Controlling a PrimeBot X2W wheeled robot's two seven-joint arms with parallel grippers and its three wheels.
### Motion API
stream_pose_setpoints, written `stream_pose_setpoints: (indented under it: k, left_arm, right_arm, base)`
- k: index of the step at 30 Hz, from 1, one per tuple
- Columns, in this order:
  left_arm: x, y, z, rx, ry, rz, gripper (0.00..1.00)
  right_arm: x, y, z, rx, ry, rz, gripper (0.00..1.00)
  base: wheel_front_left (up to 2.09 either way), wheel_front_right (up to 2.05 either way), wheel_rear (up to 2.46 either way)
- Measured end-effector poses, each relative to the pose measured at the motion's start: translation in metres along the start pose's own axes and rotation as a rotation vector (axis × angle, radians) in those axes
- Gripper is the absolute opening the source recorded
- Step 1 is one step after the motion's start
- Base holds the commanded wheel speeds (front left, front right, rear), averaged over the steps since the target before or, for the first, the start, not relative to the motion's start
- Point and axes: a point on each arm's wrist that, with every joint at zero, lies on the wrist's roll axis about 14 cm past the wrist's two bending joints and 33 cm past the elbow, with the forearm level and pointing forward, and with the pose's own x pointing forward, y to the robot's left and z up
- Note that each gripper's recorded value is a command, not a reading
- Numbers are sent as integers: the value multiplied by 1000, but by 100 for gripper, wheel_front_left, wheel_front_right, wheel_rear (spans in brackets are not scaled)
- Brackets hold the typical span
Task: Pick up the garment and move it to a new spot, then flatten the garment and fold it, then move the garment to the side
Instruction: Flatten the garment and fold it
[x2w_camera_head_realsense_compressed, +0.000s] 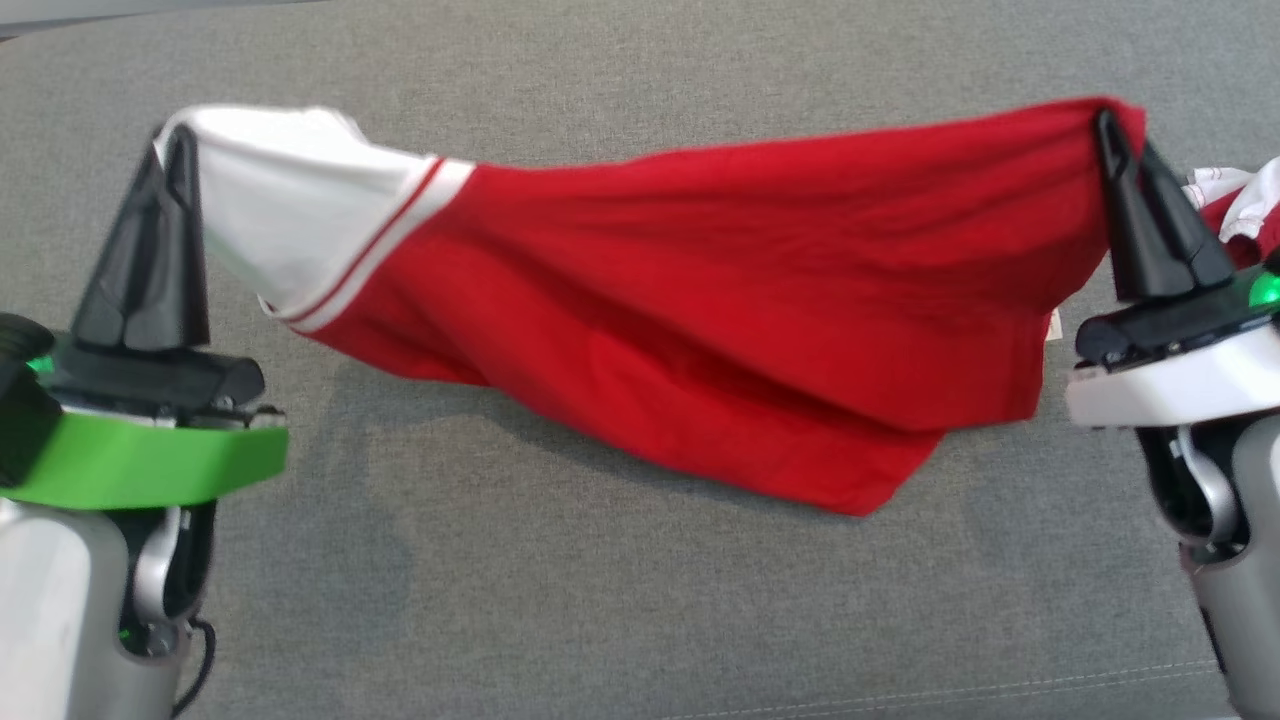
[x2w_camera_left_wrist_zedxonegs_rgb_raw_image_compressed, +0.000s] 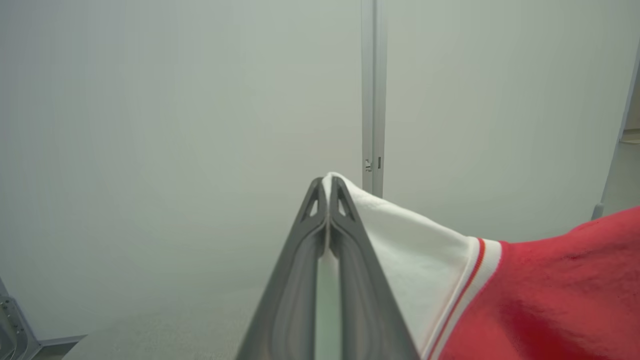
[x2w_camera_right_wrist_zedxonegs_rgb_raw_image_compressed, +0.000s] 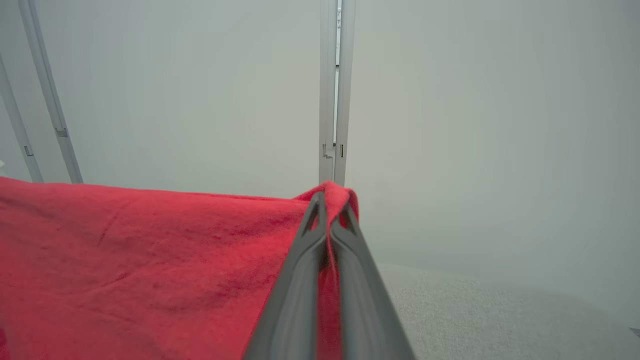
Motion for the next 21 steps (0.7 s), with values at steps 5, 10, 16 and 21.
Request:
stream_pose_setpoints:
  k: [5,10,16,21]
  left_arm:
    - [29,-4,75,119,-217,-52,0]
    - [44,-13,147,197,-411,-79,0]
    - [50,-22,184,220,-502,-101,0]
    - [58,-24,176,198,-474,-114,0]
  right_arm:
    - [24,-6,70,-95,-164,33,0]
    - [33,-11,124,-160,-284,37,0]
    - [31,-14,138,-149,-294,30,0]
    - [33,-17,127,-114,-265,23,0]
  base:
    - [0,0,0]
    - [0,0,0]
    - [0,0,0]
    - [0,0,0]
